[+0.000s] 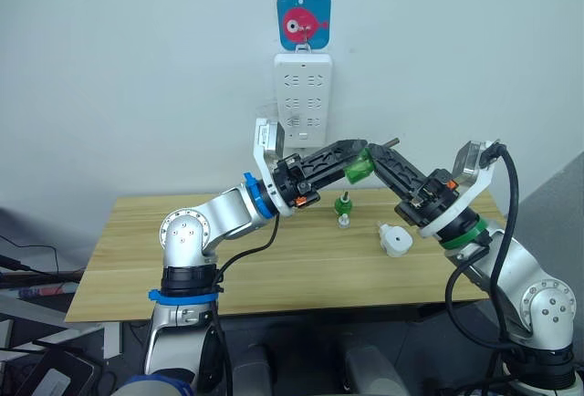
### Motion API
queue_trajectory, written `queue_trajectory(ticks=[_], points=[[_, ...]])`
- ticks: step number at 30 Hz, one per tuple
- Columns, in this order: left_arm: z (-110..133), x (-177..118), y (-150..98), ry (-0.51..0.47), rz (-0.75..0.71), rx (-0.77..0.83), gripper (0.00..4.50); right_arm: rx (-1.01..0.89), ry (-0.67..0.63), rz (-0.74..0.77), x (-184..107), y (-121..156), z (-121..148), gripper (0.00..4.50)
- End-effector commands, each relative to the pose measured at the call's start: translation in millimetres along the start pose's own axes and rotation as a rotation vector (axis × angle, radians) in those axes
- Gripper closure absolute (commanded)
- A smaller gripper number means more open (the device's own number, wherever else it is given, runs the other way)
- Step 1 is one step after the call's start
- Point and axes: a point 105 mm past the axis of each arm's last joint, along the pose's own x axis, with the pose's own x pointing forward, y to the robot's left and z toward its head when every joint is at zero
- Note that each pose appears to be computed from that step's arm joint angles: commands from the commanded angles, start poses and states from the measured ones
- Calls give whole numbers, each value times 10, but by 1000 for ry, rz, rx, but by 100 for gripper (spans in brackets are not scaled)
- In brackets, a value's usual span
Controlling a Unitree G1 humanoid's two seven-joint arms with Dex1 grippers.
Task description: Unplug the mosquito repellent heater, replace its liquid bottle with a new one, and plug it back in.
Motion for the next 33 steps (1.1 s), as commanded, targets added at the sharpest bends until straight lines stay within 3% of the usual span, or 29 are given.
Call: queue_trajectory(ticks=[1, 11, 18, 26, 33], points=[[-41, 31, -118, 24, -48, 40, 57, -4, -11, 46, -4, 103, 19, 368], [-9, 22, -78, -1, -38, 36, 57, 6, -11, 52, 1, 121, 3, 368], [-58, -15, -64, 16, -43, 21, 223, 10, -12, 65, 5, 144, -1, 368], [-38, -63, -21, 9, -35, 20, 223, 35, -21, 91, 11, 191, 5, 368], [66, -161, -39, 0, -26, 64, 223, -38, -117, 3, -117, 48, 309, 139]])
